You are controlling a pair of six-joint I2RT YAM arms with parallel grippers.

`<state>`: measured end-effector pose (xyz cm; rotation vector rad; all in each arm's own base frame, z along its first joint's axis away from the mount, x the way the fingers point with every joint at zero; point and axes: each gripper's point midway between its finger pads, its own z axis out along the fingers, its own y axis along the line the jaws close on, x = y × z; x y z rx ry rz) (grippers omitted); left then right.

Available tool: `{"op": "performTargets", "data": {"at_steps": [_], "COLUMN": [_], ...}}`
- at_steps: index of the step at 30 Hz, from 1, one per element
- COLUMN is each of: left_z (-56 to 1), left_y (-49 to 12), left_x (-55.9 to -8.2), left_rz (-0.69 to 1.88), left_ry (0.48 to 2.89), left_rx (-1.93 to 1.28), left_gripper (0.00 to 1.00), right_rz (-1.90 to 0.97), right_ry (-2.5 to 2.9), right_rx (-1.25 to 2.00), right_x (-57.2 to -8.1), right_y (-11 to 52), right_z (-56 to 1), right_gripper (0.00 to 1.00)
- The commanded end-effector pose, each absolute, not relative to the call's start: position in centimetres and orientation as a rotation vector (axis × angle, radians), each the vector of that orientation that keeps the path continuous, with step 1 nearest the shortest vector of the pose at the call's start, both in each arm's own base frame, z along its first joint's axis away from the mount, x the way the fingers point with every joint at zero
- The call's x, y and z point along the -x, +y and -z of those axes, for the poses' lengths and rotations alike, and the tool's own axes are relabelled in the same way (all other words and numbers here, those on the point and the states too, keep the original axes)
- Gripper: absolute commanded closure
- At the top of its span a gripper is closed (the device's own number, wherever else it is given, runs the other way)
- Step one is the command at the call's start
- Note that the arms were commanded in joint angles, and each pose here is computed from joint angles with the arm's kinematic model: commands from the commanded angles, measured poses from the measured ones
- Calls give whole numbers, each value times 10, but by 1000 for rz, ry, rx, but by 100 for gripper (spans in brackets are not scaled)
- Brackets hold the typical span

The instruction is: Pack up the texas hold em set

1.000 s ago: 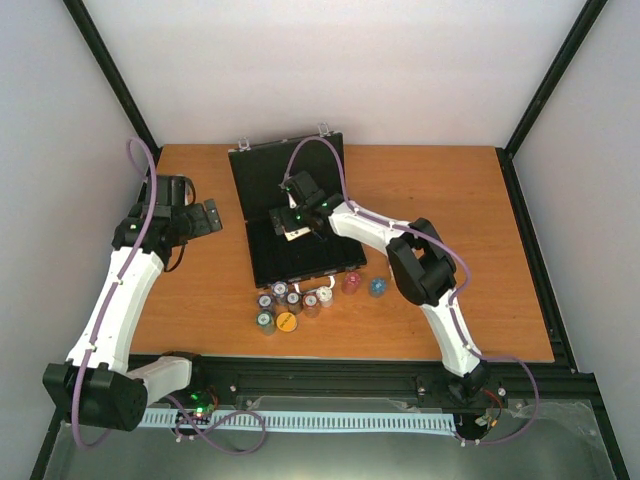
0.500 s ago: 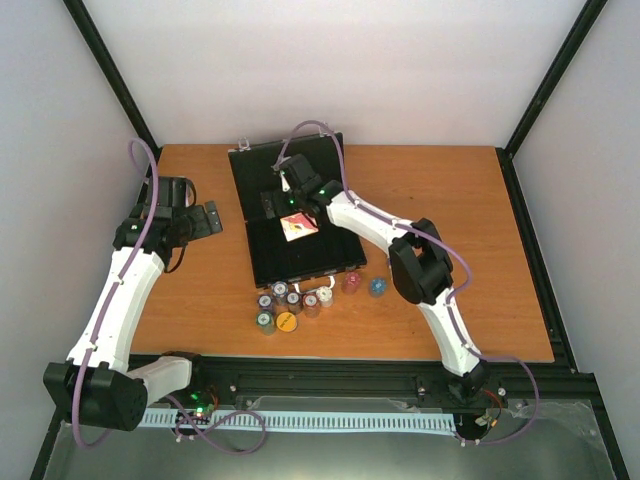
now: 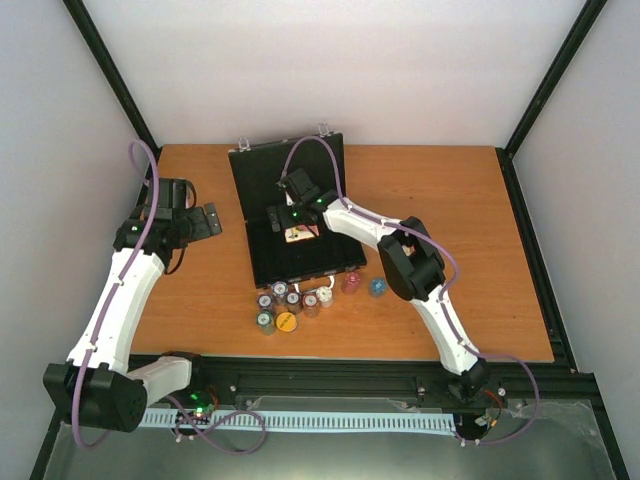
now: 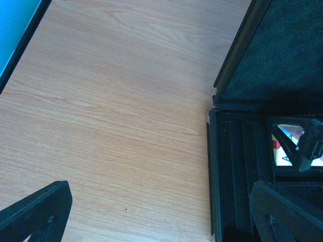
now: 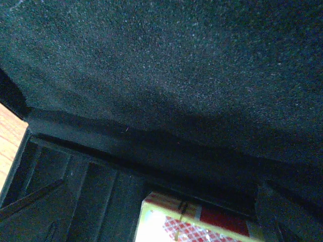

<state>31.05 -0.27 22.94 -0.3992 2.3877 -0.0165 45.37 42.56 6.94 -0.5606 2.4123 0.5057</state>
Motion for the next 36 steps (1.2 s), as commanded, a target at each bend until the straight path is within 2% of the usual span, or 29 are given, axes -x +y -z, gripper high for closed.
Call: {"op": "performTargets", "data": {"at_steps": [1, 6, 16, 23, 30, 36], "left_z": [-234, -234, -235, -239, -236, -226], "left_y": [0, -1, -1, 0, 0, -4], "left_x": [-310, -314, -316, -316, -314, -314], "left_rz": [-5, -3, -3, -7, -7, 9], "left_ry": [2373, 2375, 2371, 2369, 2377, 2406], "left_rx": [390, 377, 374, 386, 387, 381], "left_gripper": [0, 0, 0, 0, 0, 0], "right_rz": [-521, -529, -448, -146, -22, 86], "right_ry": [2474, 2437, 2354, 2503, 2778, 2873], "right_rx": [549, 618, 623, 431, 90, 182], "right_x": [-438, -443, -442, -412, -360, -333], "right_y": [414, 419, 399, 302, 160, 131], "right_z": [-63, -69, -139, -150, -107, -81], "right_gripper": [1, 1, 0, 0, 0, 0]}}
